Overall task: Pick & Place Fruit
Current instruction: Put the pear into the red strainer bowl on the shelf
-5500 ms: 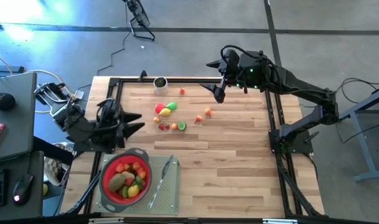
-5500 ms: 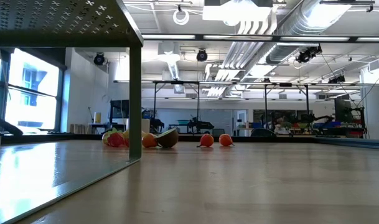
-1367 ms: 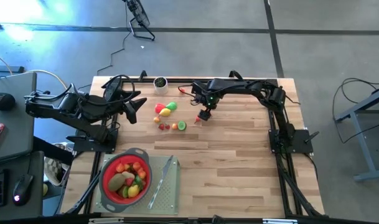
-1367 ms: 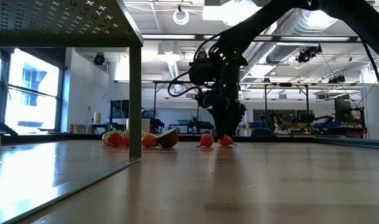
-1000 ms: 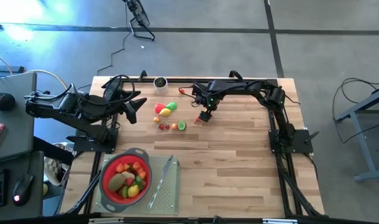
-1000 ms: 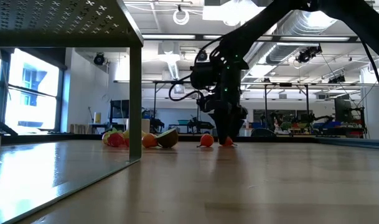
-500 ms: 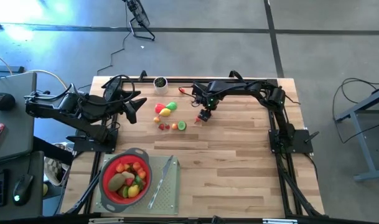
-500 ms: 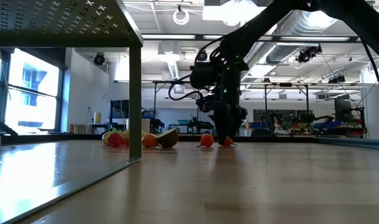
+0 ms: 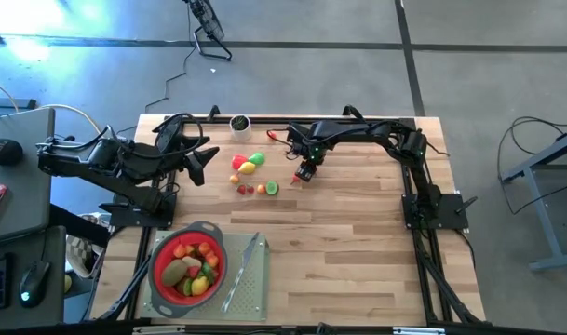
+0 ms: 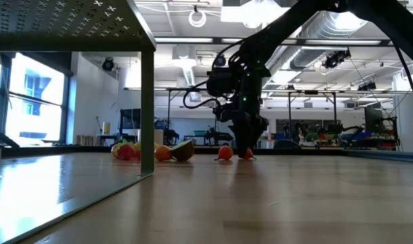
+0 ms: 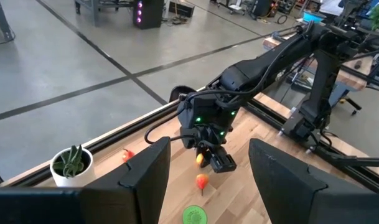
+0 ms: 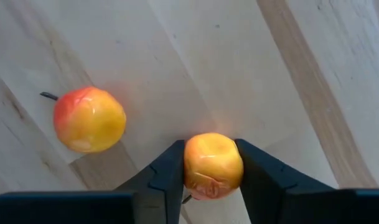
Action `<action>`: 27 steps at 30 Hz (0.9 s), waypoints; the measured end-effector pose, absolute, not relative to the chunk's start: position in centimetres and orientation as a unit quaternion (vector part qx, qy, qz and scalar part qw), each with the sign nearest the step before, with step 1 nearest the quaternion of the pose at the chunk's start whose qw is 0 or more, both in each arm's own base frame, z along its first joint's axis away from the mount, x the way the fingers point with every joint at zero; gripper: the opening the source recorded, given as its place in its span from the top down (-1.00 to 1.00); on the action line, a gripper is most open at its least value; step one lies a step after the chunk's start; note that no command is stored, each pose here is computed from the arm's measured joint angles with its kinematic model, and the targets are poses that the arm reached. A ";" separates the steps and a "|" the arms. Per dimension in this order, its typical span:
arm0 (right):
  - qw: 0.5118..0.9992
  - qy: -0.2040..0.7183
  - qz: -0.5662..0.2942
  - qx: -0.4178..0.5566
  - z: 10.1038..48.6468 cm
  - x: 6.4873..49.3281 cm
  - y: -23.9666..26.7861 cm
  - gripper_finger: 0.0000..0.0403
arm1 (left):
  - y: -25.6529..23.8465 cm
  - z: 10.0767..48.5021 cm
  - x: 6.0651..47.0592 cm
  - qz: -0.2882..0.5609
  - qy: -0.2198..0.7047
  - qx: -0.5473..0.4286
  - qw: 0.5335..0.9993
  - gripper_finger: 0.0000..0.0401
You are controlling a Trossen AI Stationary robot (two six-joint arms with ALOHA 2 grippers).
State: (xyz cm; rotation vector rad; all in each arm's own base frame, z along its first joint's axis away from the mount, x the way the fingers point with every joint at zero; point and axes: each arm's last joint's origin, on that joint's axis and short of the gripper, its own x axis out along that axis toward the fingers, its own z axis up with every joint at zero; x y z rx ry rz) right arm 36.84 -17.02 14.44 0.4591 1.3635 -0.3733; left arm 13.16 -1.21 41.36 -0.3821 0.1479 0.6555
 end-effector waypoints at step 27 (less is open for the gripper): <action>0.814 0.516 -0.149 0.221 23.8 35.5 -15.0 0.42 | -1.2 41.4 13.2 0.320 0.071 -0.187 0.926 -0.07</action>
